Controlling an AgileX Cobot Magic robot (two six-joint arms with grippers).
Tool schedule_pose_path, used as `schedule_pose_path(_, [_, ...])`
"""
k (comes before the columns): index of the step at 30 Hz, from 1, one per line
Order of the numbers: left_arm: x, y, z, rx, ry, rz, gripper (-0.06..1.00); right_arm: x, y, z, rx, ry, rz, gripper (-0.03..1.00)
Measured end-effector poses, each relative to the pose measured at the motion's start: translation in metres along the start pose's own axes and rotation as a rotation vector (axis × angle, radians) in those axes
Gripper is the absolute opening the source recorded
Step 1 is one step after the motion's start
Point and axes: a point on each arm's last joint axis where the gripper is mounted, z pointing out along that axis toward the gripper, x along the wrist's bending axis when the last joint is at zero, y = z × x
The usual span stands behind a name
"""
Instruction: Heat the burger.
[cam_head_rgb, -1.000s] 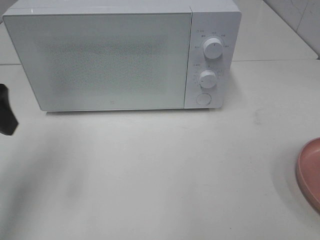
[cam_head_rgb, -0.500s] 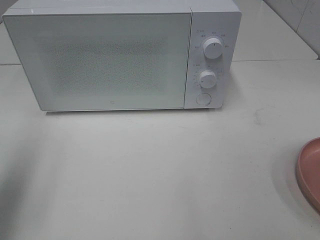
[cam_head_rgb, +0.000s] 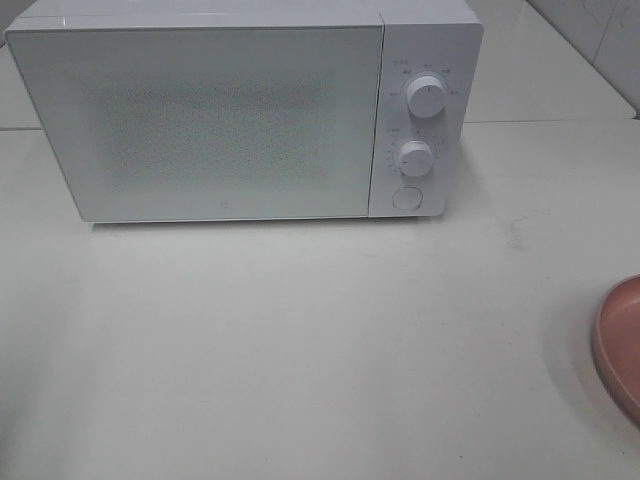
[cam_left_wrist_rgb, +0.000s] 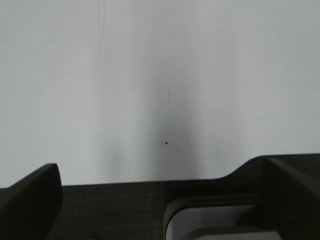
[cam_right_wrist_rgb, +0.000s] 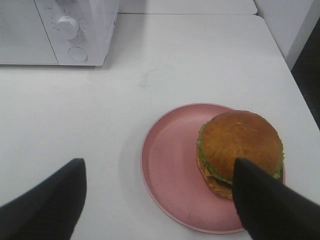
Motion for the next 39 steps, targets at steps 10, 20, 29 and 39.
schedule_pose_path(10, [-0.001,-0.021,-0.031,-0.248,0.000,0.019,0.99,0.000,0.000,0.000,0.000,0.000,0.000,0.76])
schedule_pose_path(20, [-0.003,-0.056,-0.060,-0.546,-0.009,0.037,0.99,0.000,0.000,0.000,0.000,0.000,0.000,0.76])
schedule_pose_path(29, [-0.004,-0.069,-0.066,-0.633,-0.018,0.041,0.99,0.000,0.000,0.000,0.000,0.000,0.000,0.76])
schedule_pose_path(39, [-0.004,-0.069,-0.066,-0.633,-0.021,0.040,0.99,0.000,0.000,0.000,0.000,0.000,0.000,0.76])
